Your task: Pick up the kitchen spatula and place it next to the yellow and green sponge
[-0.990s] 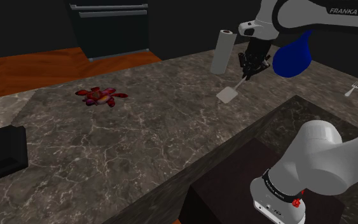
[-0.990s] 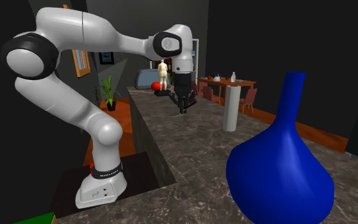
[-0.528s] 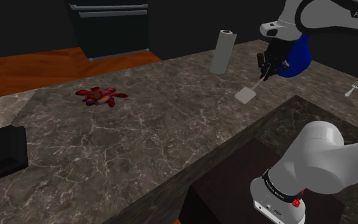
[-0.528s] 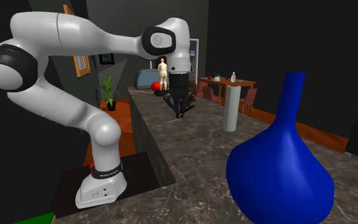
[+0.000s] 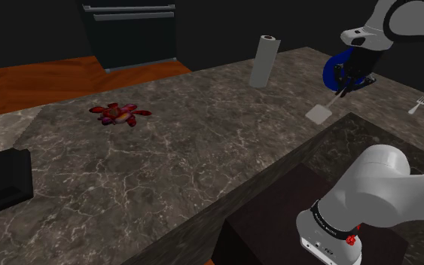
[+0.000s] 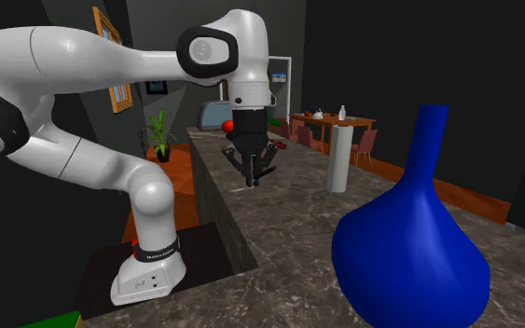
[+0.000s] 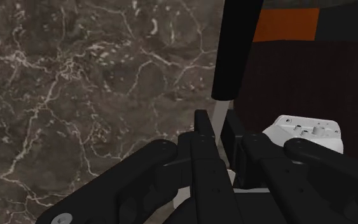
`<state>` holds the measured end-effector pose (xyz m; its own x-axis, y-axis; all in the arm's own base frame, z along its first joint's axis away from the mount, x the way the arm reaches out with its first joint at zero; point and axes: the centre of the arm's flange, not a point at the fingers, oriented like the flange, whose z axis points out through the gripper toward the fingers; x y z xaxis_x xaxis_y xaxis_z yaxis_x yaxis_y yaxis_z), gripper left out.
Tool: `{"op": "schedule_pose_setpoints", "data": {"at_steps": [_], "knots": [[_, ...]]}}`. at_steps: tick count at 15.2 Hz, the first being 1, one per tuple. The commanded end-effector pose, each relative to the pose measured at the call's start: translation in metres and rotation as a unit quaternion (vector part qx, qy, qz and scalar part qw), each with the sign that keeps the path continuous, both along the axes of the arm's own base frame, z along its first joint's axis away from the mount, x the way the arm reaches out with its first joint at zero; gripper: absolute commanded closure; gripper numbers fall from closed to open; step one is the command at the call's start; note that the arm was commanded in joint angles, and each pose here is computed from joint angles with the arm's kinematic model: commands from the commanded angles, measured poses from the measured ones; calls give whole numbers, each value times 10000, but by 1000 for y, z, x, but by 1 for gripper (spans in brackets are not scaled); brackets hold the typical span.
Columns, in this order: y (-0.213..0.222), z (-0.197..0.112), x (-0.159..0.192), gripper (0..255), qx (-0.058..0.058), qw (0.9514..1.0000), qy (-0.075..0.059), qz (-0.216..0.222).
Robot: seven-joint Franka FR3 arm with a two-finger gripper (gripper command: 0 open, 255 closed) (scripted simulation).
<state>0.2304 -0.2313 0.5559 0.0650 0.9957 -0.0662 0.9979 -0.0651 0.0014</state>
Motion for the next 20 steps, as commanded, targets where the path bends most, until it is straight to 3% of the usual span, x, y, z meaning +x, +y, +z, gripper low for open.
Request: {"op": "schedule_pose_setpoints", "data": {"at_steps": [1, 20], "knots": [[-23, -3, -16, 255, 0, 10000, 4, 9], [-220, -3, -171, 255, 0, 10000, 4, 9]]}}
